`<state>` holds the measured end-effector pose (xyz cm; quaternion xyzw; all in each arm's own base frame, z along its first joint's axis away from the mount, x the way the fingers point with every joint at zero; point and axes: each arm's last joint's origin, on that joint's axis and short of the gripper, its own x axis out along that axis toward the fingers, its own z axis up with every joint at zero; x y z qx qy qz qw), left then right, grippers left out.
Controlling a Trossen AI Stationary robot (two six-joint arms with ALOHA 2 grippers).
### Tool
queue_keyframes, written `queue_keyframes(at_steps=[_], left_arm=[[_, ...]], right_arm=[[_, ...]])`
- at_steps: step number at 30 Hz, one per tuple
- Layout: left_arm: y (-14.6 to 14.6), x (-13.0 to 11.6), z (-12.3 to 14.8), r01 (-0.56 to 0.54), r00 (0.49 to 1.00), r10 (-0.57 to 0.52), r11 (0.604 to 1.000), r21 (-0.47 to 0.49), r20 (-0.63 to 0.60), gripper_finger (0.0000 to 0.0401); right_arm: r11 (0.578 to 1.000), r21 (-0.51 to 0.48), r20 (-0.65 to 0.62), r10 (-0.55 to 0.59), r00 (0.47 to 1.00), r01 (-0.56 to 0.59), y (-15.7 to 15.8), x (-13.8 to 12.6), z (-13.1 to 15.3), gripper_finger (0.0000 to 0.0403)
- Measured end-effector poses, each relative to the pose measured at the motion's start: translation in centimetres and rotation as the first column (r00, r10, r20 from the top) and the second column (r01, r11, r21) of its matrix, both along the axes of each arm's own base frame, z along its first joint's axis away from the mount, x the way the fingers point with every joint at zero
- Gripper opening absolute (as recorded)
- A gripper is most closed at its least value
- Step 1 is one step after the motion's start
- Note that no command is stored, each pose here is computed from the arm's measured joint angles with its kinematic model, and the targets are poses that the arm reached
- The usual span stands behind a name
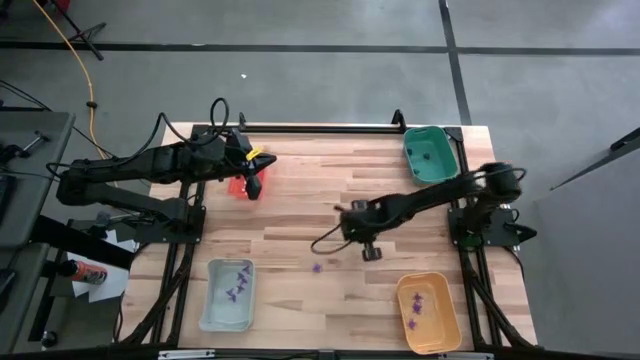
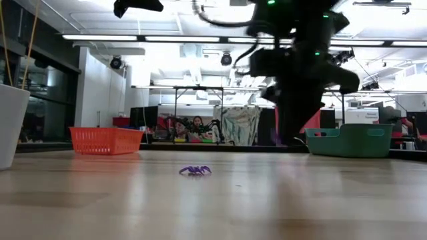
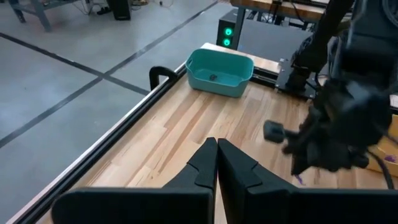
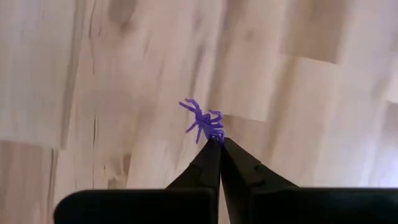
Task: Sort Halloween decoration
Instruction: Put the violet spider toy into the yellow bin
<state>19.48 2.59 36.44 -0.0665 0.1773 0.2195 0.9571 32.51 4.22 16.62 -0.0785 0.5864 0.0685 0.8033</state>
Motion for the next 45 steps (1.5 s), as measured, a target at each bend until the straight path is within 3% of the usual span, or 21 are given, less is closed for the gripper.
queue_keyframes(at_steps=[7,14,20,25,30,35,45], left_arm=[[0.0,0.1,0.1,0.010,1.000,-0.010,1.000,-0.005,0.018,0.0000],[-0.3,0.5,0.6,0.105,0.990,-0.102,0.994,-0.027,0.094,0.0000],[-0.9,1.9,-1.8,0.190,0.933,-0.167,0.981,-0.044,0.318,0.0000],[-1.7,2.3,-5.6,0.234,0.866,-0.143,0.963,-0.136,0.479,0.0000],[-2.0,2.1,-7.0,0.246,0.851,-0.122,0.952,-0.182,0.511,0.0000],[-2.0,2.1,-7.0,0.239,0.859,-0.157,0.965,-0.110,0.487,0.0000],[-2.0,2.1,-7.0,0.238,0.860,-0.162,0.966,-0.099,0.483,0.0000]], right_arm=[[0.970,0.106,0.165,-0.235,0.958,0.220,-2.2,-5.4,2.3,0.0000],[0.904,0.228,0.401,-0.426,0.811,0.362,-2.8,-7.8,4.0,0.0000],[0.885,0.348,0.585,-0.463,0.666,0.309,-2.9,-6.9,5.7,0.0000],[0.888,0.389,0.725,-0.459,0.513,0.245,-3.8,-5.5,9.1,0.0000],[0.913,0.366,0.807,-0.408,0.427,0.180,-4.6,-4.6,13.0,0.0000],[0.932,0.334,0.844,-0.361,0.396,0.139,-4.8,-4.3,15.1,0.0000],[0.930,0.343,0.836,-0.366,0.408,0.131,-4.8,-4.3,15.2,0.0000]])
